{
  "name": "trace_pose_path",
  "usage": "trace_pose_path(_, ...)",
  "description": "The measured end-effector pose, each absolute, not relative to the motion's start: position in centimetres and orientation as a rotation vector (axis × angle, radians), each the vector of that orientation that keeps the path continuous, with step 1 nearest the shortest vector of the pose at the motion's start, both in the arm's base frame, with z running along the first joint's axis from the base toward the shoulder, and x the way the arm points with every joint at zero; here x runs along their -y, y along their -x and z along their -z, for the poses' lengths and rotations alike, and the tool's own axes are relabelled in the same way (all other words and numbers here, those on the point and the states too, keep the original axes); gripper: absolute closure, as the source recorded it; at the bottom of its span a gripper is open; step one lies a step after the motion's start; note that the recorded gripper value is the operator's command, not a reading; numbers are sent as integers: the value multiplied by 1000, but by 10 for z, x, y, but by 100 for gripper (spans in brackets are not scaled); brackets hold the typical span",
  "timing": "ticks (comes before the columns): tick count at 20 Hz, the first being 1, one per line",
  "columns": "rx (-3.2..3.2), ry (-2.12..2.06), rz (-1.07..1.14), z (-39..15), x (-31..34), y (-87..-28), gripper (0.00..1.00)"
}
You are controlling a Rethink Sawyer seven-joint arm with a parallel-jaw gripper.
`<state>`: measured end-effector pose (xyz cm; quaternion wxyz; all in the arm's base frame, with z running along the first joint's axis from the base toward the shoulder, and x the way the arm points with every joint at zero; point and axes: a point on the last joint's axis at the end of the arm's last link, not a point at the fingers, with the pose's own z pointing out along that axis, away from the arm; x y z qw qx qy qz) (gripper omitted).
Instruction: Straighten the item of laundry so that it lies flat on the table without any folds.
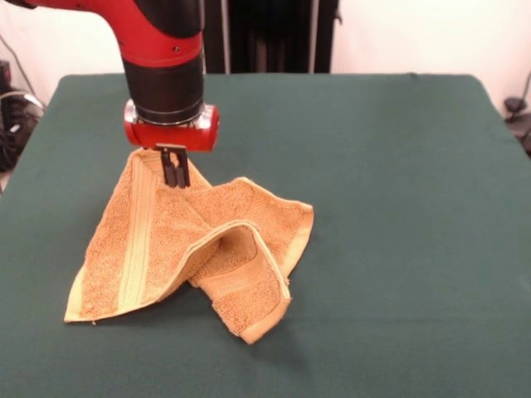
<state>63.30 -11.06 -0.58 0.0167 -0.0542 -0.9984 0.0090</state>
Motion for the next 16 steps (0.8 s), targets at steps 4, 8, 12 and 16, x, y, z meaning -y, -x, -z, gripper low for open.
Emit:
trace_pose_path(4, 3106, 155, -29, 6, 105, -635, 100)
trace_pose_path(8, 3112, 133, -32, 7, 97, -640, 100)
trace_pose_path(12, 3117, 93, -29, 22, 79, -650, 100)
trace_pose_path(16, 3122, 66, -28, 47, 64, -663, 100)
